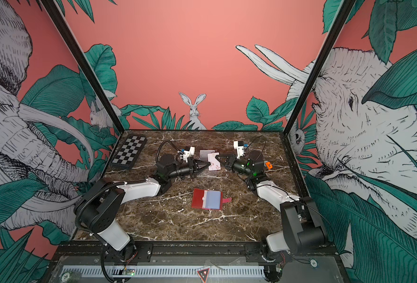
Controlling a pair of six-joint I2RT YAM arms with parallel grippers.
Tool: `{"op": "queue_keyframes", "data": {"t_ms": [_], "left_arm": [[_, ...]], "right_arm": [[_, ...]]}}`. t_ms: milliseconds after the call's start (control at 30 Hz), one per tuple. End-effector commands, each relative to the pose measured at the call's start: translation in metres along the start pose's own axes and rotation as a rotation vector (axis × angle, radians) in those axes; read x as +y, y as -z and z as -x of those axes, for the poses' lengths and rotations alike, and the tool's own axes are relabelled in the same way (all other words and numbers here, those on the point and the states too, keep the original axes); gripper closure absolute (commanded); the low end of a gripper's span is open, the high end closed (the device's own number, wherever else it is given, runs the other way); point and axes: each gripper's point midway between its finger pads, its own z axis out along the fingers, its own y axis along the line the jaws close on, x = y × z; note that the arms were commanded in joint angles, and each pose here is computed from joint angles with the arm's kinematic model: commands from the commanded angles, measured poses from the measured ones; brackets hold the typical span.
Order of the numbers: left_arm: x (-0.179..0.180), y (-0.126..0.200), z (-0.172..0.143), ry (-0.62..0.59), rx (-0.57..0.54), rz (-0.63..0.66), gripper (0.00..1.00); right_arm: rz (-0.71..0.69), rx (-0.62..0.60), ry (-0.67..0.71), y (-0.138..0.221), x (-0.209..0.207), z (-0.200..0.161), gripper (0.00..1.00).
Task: Take the credit cards out of the card holder
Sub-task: Place the credit card in the storage box.
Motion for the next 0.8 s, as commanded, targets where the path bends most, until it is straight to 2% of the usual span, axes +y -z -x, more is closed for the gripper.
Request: {"op": "queue_keyframes", "data": {"t_ms": [0,100,300,333,567,767], "left_arm": [[-0.008,-0.001,0.001,-0.04,0.001,-0.036,0.82],[-0.005,0.002,0.001,-0.056,-0.008,-0.017,0.41],[-0.003,0.018,0.005,-0.138,-0.044,0.043,0.16],[-0.003,0.021,0.007,-0.152,-0.05,0.059,0.08],[-0.002,0.046,0.014,-0.354,-0.083,0.265,0.02],[-0.019,0.06,0.018,-0.499,-0.115,0.295,0.01]], "right_arm": [[0.07,0.037,0.063,-0.002,0.02,-0.002,1.0],[0.063,0.04,0.08,0.0,0.023,-0.002,1.0],[0.003,0.075,0.123,0.006,0.021,-0.009,1.0],[-0.004,0.078,0.132,0.007,0.021,-0.01,1.0],[-0.027,0.094,0.17,0.012,0.024,-0.012,1.0],[-0.087,0.128,0.233,0.019,0.019,-0.021,1.0]]}}
